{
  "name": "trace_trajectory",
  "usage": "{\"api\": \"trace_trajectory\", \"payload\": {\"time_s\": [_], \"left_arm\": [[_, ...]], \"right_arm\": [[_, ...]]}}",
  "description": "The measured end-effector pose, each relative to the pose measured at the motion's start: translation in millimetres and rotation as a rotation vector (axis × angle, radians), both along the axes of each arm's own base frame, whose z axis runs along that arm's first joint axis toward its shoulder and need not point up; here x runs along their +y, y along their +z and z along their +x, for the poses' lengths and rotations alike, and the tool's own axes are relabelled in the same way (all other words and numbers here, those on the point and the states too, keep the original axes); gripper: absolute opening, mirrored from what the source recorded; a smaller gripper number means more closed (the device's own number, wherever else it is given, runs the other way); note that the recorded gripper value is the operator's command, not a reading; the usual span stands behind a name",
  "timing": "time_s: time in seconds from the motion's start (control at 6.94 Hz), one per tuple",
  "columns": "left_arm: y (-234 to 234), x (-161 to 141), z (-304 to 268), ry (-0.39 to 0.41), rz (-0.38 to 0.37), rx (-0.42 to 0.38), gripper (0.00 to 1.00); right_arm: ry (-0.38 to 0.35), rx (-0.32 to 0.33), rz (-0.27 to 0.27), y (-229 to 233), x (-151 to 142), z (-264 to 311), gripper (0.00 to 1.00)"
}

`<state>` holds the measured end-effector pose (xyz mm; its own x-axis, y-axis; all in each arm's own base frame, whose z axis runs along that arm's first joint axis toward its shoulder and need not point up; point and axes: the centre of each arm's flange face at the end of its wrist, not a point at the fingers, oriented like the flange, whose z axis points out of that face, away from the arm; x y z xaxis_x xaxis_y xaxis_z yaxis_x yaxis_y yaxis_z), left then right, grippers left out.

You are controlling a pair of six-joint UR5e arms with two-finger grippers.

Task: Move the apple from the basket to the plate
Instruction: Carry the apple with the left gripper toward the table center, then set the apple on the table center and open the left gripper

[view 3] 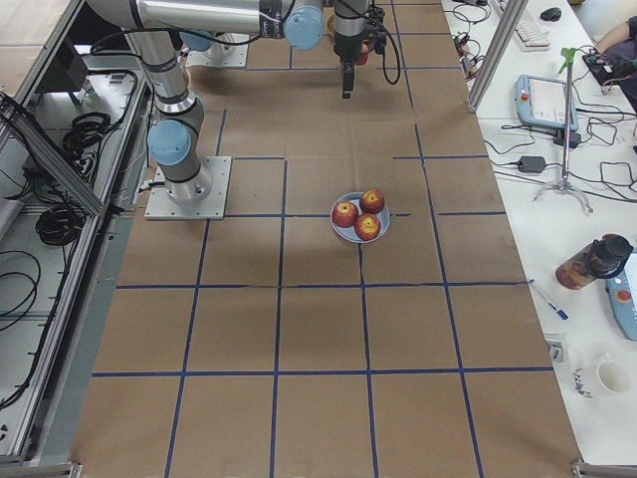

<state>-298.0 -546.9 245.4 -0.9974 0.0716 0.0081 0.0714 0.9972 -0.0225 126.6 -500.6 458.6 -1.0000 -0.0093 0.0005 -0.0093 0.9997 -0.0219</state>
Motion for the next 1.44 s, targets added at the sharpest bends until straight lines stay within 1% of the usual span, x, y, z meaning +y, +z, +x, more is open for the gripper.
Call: {"api": "trace_trajectory", "payload": {"time_s": [0.14,0.43,0.72,0.86,1.01,1.15,1.44], "left_arm": [[-14.0,-0.4,-28.9,-0.008,-0.009,0.003,0.33],[-32.5,-3.7,-60.8,-0.028,-0.008,0.005,0.33],[-48.8,-4.2,-69.0,-0.037,0.009,-0.001,0.41],[-55.2,-4.7,-70.3,-0.039,0.015,-0.003,0.63],[-58.2,-4.8,-70.9,-0.040,0.018,-0.004,0.95],[-59.5,-4.6,-71.3,-0.041,0.020,-0.004,0.99],[-45.0,-4.7,-70.1,-0.047,0.003,0.000,0.99]], "right_arm": [[0.000,0.000,0.000,0.0,0.0,0.0,1.00],[0.000,0.000,0.000,0.0,0.0,0.0,1.00],[0.000,-0.001,0.001,-0.1,0.0,0.1,1.00],[0.000,-0.001,0.000,0.0,0.0,0.1,1.00],[0.000,-0.001,0.000,0.0,0.0,0.2,1.00],[0.000,-0.001,0.000,0.0,0.0,0.2,1.00],[0.000,-0.001,0.000,0.0,0.0,0.2,1.00]]}}
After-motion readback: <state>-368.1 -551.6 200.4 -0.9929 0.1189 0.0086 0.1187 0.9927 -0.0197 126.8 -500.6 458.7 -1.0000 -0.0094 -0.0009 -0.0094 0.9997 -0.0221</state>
